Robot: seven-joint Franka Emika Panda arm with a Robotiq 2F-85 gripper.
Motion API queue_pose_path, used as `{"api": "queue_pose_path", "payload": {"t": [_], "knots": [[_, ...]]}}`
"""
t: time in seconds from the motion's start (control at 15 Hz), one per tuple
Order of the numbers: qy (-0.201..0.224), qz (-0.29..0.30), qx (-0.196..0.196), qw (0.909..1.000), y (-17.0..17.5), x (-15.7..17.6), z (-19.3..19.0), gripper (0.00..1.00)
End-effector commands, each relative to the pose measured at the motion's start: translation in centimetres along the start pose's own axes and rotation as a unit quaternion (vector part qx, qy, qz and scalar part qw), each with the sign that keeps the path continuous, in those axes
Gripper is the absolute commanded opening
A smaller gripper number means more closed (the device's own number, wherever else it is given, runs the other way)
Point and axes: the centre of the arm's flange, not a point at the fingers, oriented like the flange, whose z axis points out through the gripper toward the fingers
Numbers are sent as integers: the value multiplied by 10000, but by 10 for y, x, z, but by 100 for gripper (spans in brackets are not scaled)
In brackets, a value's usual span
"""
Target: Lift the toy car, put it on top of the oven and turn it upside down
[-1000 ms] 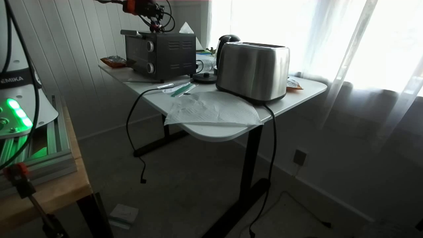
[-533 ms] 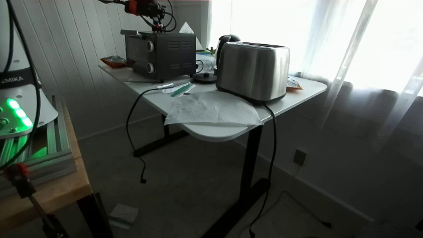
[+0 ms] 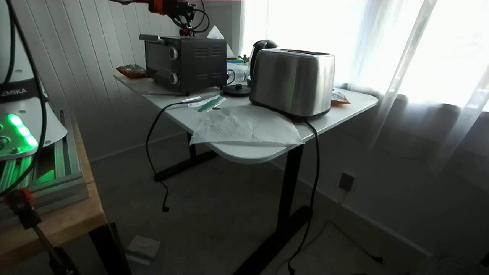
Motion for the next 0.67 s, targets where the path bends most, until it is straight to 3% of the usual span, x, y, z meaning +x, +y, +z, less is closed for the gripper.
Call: {"api": "queue_pose_path", "payload": {"t": [0.0, 0.53, 0.6], "knots": [[-496, -379, -179, 9979, 7, 18, -27, 7], [-1276, -1213, -394, 9836, 11, 37, -42, 7], [-1367, -1246, -412, 9819, 14, 38, -43, 28]]}}
